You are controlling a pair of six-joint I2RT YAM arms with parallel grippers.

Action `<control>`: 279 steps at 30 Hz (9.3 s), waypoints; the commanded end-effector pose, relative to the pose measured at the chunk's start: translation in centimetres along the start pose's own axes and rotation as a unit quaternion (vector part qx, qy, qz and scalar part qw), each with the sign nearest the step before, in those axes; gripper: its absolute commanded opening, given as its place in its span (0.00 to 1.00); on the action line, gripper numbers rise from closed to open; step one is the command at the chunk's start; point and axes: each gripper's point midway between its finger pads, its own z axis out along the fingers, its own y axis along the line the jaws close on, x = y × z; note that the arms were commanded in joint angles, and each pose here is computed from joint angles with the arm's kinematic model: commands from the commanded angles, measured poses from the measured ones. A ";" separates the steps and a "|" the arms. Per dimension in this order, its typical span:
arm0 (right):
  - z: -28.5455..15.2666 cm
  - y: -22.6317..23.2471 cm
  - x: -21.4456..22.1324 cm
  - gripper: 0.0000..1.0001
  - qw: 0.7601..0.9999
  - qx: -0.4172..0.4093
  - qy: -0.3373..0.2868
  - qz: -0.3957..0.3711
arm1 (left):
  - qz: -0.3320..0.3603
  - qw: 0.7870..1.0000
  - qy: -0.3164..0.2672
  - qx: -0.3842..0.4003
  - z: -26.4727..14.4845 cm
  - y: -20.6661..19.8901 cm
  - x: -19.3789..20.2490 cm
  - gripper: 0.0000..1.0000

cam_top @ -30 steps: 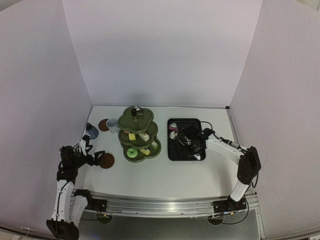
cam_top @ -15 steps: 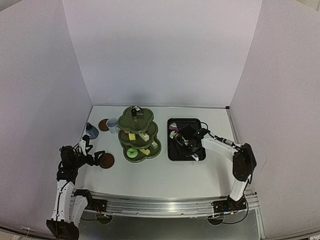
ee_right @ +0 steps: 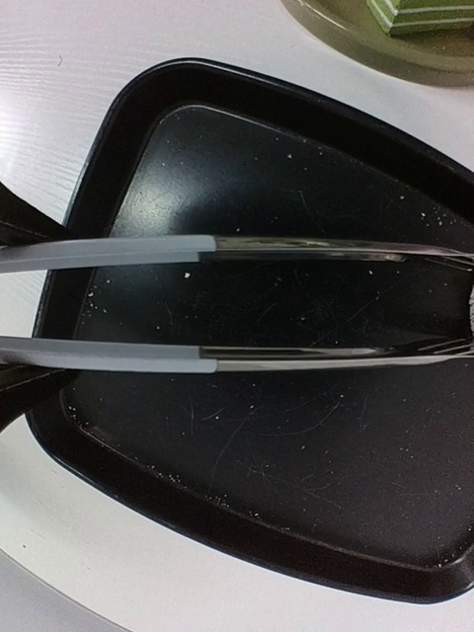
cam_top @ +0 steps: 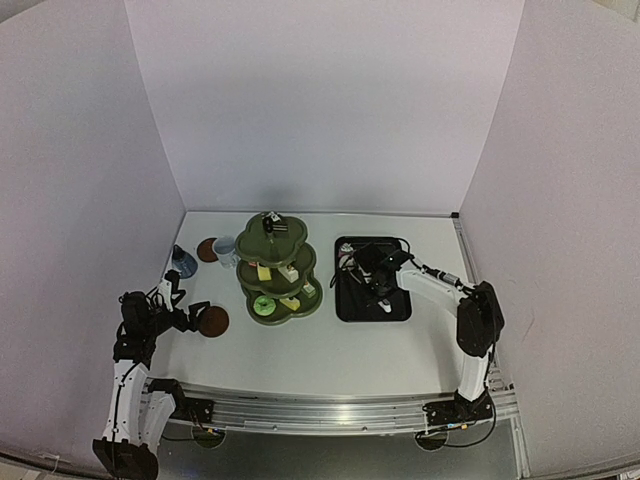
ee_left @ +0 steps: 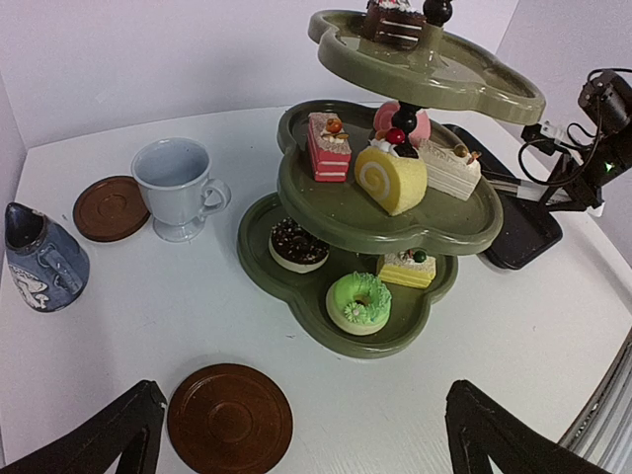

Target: Serve the afternoon tea

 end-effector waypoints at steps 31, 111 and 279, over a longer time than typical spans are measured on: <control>-4.9 -1.6 -2.3 0.00 0.996 0.013 -0.079 0.041 | 0.015 1.000 -0.010 0.000 -0.2 -0.1 -0.9 1.00; -22.5 15.8 -9.7 0.00 0.937 -0.004 -0.273 -0.219 | -0.042 0.998 -0.031 -0.025 -1.0 0.3 -2.0 1.00; -5.0 -8.7 -4.8 0.00 0.992 -0.063 -0.066 -0.085 | -0.036 0.999 0.027 -0.024 1.0 1.8 -0.8 1.00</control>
